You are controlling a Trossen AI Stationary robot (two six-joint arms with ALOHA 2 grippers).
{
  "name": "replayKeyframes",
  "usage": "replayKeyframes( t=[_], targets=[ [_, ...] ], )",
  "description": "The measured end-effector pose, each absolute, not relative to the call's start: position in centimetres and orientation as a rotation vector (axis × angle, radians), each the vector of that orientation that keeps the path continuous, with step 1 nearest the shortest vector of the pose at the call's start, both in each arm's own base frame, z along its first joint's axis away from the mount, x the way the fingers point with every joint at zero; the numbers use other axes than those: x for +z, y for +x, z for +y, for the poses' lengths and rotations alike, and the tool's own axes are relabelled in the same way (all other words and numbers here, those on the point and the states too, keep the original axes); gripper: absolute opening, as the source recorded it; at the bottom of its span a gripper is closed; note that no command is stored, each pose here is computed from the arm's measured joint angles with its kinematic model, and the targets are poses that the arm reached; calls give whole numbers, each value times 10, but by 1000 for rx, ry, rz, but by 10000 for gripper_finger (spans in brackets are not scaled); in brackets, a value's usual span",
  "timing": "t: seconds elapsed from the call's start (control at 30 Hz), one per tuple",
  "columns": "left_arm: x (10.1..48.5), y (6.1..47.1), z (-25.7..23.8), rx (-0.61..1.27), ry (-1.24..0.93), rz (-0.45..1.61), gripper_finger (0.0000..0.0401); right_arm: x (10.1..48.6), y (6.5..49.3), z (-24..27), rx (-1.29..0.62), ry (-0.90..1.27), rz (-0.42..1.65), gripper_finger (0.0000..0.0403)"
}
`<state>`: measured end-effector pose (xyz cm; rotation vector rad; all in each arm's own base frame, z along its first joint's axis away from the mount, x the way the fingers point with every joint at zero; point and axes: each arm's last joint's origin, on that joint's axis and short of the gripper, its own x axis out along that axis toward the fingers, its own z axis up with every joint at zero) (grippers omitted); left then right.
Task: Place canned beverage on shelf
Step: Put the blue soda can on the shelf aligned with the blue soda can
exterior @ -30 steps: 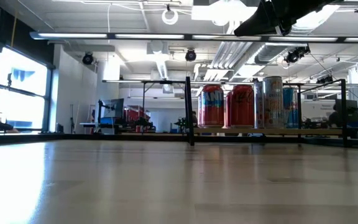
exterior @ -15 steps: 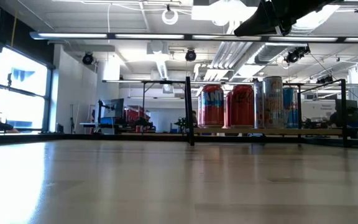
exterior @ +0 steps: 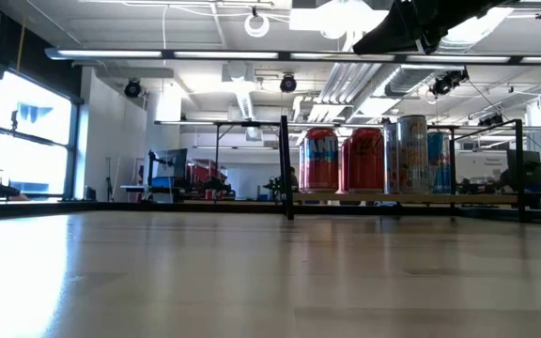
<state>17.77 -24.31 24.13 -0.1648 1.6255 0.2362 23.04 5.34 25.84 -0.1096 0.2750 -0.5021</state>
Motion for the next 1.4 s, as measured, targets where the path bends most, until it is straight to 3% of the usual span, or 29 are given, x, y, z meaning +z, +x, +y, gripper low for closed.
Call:
replayKeyframes(
  t=[0.1,0.3,0.63,1.0,1.4],
  targets=[
    [242,182,-241,212,-133,1599,223,258,230,54,-496,-111,278,0],
    [242,214,-213,155,-66,1585,223,257,226,67,-443,-130,284,0],
    [258,307,-124,46,-15,1332,223,257,215,90,-433,-169,270,0],
    [268,351,-28,53,-48,1127,223,252,208,93,-479,-165,297,0],
    [277,403,-11,-39,109,1231,223,252,209,88,-511,-167,300,0]
  ],
)
